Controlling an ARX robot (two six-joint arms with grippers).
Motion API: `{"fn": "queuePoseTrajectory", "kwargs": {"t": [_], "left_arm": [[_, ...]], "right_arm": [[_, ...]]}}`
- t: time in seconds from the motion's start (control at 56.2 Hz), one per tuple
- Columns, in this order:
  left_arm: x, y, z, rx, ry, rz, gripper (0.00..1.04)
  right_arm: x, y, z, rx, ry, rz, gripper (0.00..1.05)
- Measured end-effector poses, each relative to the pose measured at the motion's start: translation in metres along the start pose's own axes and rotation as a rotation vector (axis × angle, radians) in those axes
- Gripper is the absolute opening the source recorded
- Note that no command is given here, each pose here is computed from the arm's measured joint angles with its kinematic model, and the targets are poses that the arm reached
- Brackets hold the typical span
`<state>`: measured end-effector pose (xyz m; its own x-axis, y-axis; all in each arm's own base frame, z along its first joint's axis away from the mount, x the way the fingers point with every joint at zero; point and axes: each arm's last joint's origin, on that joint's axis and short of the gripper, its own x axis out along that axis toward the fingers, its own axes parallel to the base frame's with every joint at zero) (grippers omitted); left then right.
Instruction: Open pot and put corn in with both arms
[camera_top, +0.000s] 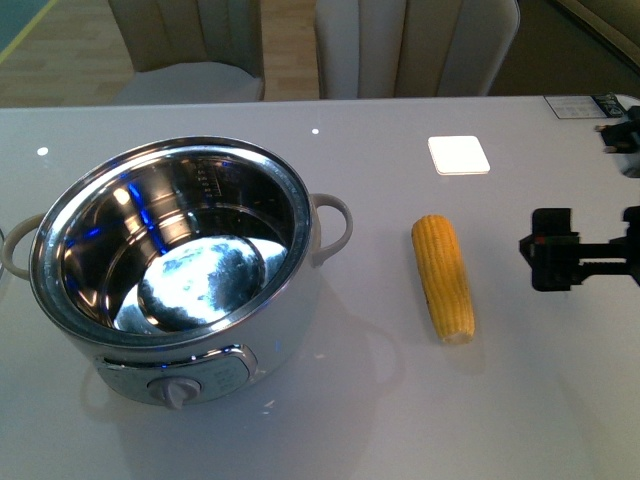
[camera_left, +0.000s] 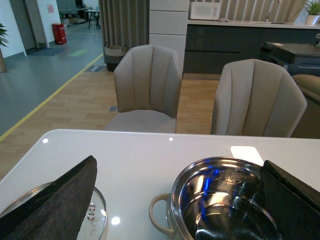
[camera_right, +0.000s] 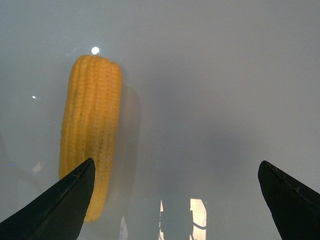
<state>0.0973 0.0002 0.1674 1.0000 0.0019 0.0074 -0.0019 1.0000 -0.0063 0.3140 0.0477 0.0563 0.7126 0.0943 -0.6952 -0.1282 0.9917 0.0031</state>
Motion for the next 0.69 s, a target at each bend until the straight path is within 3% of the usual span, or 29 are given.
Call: {"fn": "queuePoseTrajectory", "kwargs": {"t": [0.356, 0.693], "left_arm": [[0.000, 0.000, 0.000, 0.000, 0.000, 0.000, 0.98], [0.000, 0.000, 0.000, 0.000, 0.000, 0.000, 0.98]], "right_arm": [[0.052, 0.036, 0.011, -0.093, 0.078, 0.043, 0.96], [0.082, 0.057, 0.003, -0.132, 0.148, 0.052, 0.96]]}}
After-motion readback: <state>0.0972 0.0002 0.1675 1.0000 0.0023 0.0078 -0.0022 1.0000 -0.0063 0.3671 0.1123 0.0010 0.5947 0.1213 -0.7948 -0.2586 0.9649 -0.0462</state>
